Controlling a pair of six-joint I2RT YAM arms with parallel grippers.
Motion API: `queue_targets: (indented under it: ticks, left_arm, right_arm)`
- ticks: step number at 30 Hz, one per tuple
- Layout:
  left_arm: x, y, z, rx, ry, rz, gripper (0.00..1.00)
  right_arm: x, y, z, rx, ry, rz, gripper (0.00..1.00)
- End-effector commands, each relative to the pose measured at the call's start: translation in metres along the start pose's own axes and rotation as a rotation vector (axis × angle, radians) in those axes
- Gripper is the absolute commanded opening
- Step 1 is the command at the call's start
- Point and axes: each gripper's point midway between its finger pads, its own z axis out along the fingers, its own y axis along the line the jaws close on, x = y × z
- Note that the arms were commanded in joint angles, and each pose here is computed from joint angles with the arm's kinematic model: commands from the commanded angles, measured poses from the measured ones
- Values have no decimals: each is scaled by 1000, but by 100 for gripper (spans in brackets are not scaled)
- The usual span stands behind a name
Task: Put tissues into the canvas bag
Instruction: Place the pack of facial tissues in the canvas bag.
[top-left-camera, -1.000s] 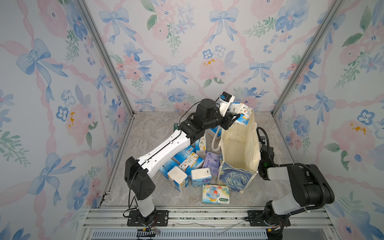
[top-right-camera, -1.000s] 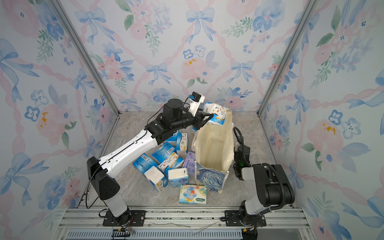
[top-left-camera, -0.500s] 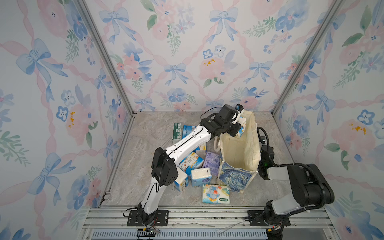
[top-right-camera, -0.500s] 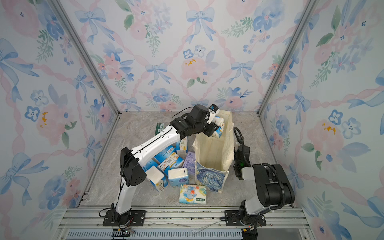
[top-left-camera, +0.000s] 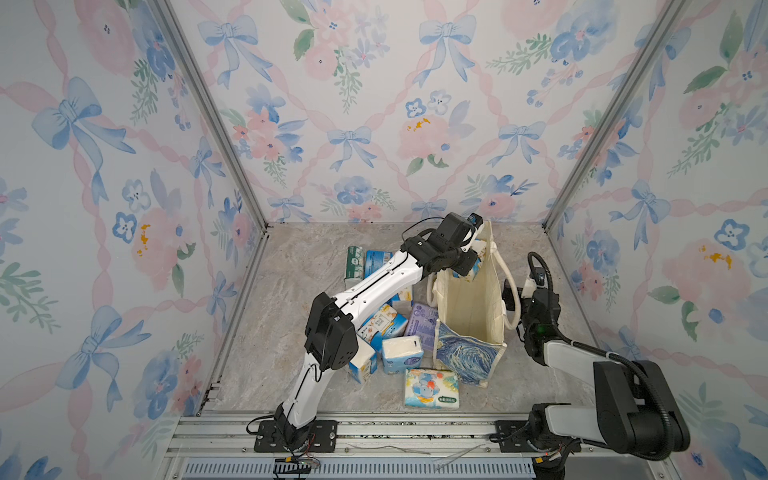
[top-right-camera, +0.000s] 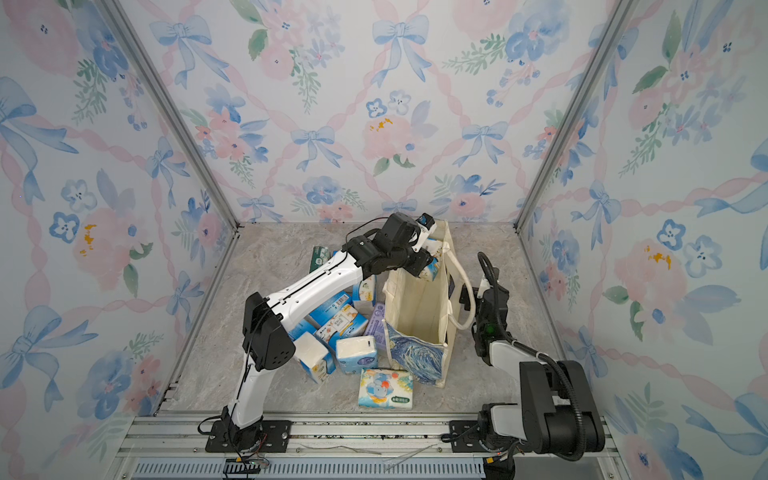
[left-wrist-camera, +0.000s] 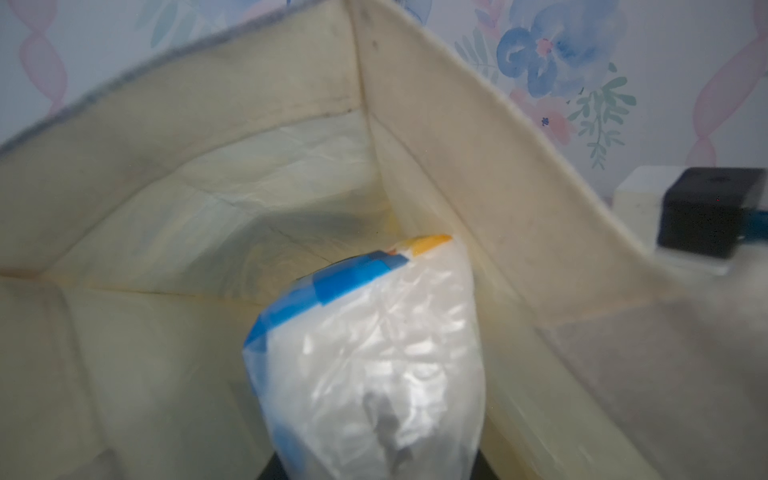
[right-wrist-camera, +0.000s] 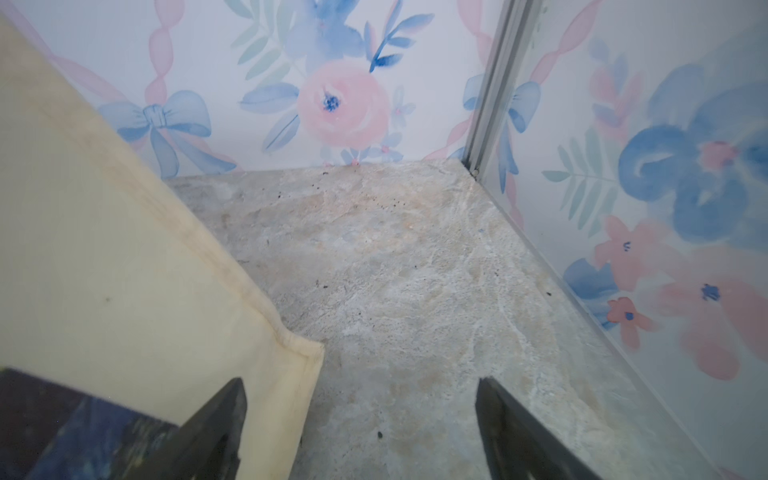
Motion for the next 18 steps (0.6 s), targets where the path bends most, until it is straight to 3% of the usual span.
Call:
queue_targets:
  ticks: [1,5,9,12,16,18]
  left_arm:
    - [0,-3,9,30,1,-13,16]
    - [1,-6,11,43,3,-19,16]
    - [0,-10,12,55,2,-16,16]
    - [-2,-12,9,58,-4,-12,16]
    - [-6,-14,4,62,-14,-9,17]
    - [-10,-15,1,64,-23,-9,23]
  right_arm:
    - [-18,-39,-12,194,35,71,83]
    - [-29,-106,-42,501,88,198,86]
    - [-27,-133,-56,566,100,255,89]
    - [-27,-133,-58,519,125,278,89]
    - [-52,-107,-59,342,119,315,87]
    - [-68,-92,-62,251,126,324,86]
